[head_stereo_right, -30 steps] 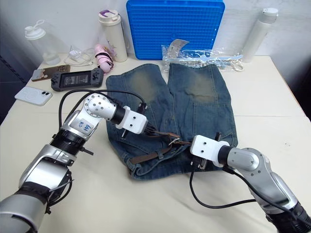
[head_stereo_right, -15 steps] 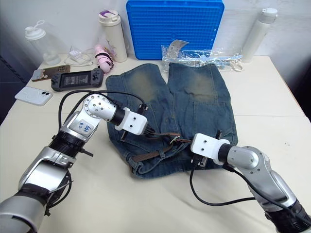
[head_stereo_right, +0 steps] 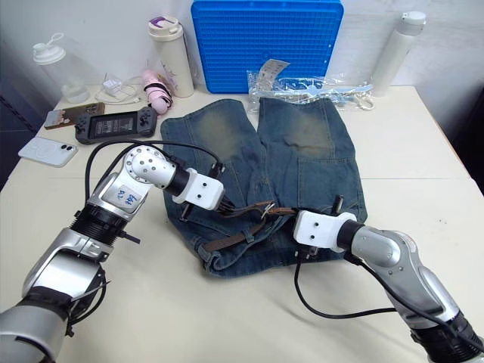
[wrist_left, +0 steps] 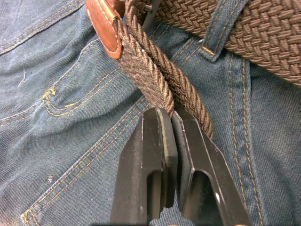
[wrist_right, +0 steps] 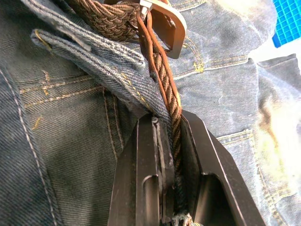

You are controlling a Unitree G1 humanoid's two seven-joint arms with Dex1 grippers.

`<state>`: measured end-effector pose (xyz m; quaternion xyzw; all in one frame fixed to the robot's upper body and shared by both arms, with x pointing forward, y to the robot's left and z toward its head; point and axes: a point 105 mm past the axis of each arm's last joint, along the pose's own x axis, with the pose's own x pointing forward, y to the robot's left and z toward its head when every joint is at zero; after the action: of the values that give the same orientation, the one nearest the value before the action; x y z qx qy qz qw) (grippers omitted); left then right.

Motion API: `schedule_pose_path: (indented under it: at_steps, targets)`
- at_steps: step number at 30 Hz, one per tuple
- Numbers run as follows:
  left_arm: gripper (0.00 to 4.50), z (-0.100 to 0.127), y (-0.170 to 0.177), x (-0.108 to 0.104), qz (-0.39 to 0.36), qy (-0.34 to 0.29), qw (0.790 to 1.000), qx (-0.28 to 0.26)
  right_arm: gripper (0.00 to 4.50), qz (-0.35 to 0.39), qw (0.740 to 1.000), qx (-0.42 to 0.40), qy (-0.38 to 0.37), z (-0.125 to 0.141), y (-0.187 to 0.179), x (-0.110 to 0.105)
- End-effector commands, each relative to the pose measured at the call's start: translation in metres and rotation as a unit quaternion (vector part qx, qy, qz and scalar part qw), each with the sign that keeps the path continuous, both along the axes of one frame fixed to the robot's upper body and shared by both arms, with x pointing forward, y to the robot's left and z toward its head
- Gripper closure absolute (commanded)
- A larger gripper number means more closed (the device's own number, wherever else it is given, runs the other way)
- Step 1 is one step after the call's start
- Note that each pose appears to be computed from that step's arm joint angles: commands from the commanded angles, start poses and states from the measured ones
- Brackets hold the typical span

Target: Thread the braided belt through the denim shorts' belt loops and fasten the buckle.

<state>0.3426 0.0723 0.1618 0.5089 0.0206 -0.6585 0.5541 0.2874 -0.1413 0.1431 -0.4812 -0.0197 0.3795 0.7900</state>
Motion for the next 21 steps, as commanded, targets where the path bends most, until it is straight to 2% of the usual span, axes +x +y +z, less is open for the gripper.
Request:
schedule_pose_path:
  at_steps: [1, 9, 21]
  targets:
    - [4.50, 0.009, -0.001, -0.002, -0.009, -0.006, 1.000, -0.009, 4.42, -0.020, 0.999, -0.009, -0.034, 0.005, -0.009, 0.005]
    - [4.50, 0.011, 0.000, -0.005, -0.013, -0.001, 1.000, -0.012, 4.42, -0.047, 0.998, -0.028, -0.044, 0.002, -0.019, 0.013]
    - [4.50, 0.010, -0.013, -0.002, -0.014, -0.006, 1.000, -0.021, 4.42, 0.012, 0.996, -0.032, -0.088, 0.017, 0.009, 0.007]
